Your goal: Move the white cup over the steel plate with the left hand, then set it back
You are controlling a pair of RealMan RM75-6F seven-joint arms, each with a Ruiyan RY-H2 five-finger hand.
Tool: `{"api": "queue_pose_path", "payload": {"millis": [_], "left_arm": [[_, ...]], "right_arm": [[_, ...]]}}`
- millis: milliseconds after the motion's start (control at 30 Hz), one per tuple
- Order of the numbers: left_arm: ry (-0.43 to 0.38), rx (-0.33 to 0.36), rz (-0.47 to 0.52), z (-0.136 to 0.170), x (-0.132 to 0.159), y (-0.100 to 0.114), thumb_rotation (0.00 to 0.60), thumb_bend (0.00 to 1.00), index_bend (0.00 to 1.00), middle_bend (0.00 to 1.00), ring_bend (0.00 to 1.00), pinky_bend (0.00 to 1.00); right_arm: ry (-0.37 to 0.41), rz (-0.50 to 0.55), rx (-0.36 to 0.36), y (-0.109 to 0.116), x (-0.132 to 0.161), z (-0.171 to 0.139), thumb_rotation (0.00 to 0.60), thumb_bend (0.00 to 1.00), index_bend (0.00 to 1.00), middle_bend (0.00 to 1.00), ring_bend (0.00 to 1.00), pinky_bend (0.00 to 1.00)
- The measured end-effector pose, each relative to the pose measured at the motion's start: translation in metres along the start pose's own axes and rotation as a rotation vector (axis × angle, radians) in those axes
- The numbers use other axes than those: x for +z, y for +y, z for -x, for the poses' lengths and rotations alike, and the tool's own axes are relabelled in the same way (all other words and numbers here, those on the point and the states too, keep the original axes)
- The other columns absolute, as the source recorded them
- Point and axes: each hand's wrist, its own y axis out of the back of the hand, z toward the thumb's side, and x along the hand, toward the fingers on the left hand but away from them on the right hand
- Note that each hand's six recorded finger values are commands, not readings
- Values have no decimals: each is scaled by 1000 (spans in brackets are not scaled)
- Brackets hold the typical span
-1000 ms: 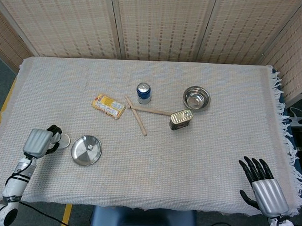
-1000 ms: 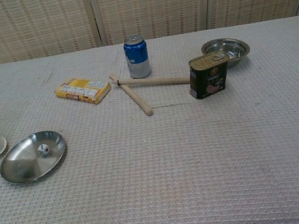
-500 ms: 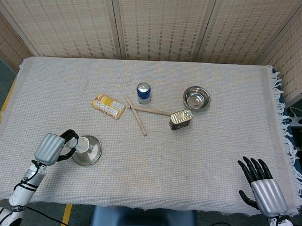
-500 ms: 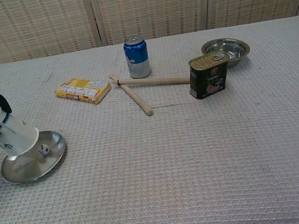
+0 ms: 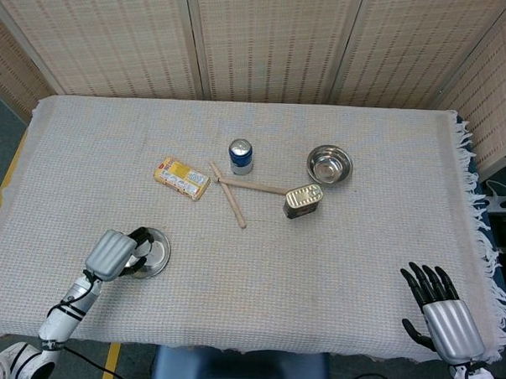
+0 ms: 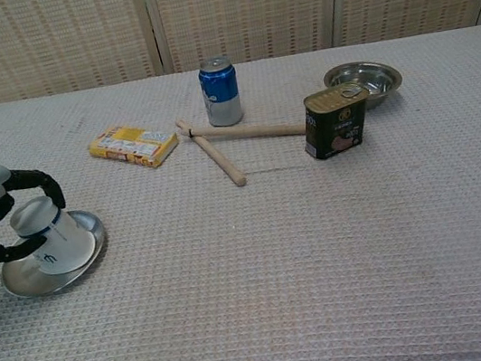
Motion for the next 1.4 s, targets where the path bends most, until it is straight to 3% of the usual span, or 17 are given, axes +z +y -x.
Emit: {"api": "queue_pose_path", "payload": {"millis": [433,667,933,1033,1200,1400], "left_arm": [[82,8,-111,7,-21,5,600,442,651,879,869,1000],[88,-30,-42,12,-21,7,600,446,648,879,869,1000],[25,-100,123,17,-8,10,600,445,636,858,869,1000],[12,-100,132,17,-6,12,600,445,636,857,869,1000],[20,-78,57,13,-11,13,600,445,635,855,869,1000],[48,-36,-131,10,-19,11,600,442,633,851,869,1000]], "right_arm": [[2,-3,5,-2,1,0,535,196,0,0,0,0],[3,-4,5,-2,2,0,536,196,0,0,0,0],[3,-5,6,-2,2,0,533,196,0,0,0,0],[3,-5,7,-2,2,0,535,197,0,0,0,0],[1,-5,5,-2,1,-1,535,196,0,0,0,0],[1,-5,6,-2,2,-1,535,196,0,0,0,0]]}}
